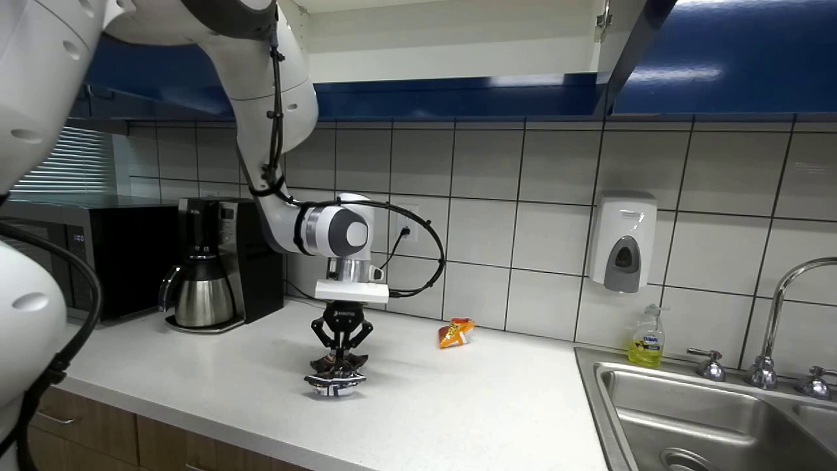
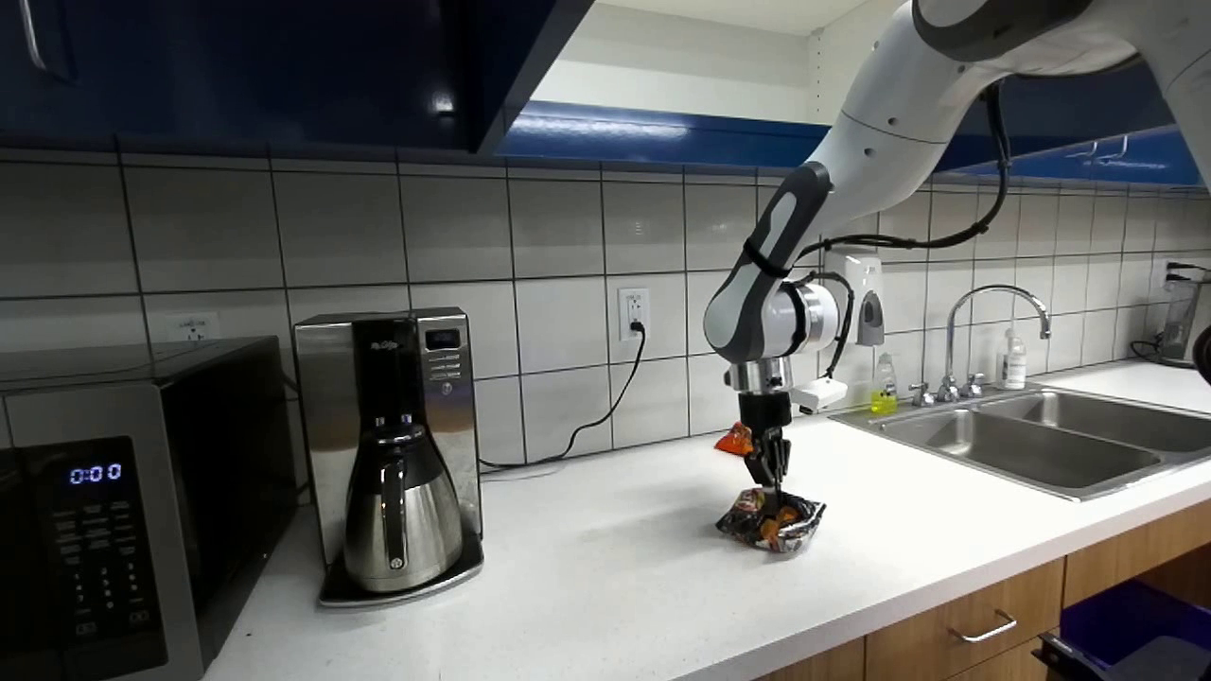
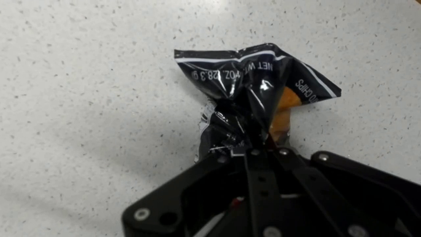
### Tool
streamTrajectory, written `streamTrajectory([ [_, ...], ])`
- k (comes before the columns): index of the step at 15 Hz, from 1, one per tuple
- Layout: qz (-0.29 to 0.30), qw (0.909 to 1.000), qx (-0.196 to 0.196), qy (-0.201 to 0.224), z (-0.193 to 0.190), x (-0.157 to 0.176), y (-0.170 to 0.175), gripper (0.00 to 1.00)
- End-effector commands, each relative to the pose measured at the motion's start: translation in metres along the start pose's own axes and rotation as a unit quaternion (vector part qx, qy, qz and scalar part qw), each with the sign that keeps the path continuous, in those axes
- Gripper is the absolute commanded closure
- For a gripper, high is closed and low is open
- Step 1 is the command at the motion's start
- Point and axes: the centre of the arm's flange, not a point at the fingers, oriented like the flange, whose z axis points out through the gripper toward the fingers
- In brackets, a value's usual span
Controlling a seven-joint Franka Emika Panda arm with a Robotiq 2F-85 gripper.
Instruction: Put the black packet in the upper cabinet.
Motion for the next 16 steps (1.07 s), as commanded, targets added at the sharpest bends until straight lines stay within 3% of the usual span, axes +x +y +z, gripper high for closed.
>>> streamTrajectory([
  [1, -0.009, 0.9999, 0.000, 0.004, 0.000, 0.001, 0.004, 1.00],
  [7, 0.021, 0.9992, -0.016, 0.030, -0.020, -0.003, -0.009, 1.00],
  [11, 0.050, 0.9968, 0.000, 0.062, -0.047, -0.003, -0.031, 1.00],
  [16, 0.114, 0.9866, 0.006, 0.117, -0.084, -0.015, -0.068, 1.00],
])
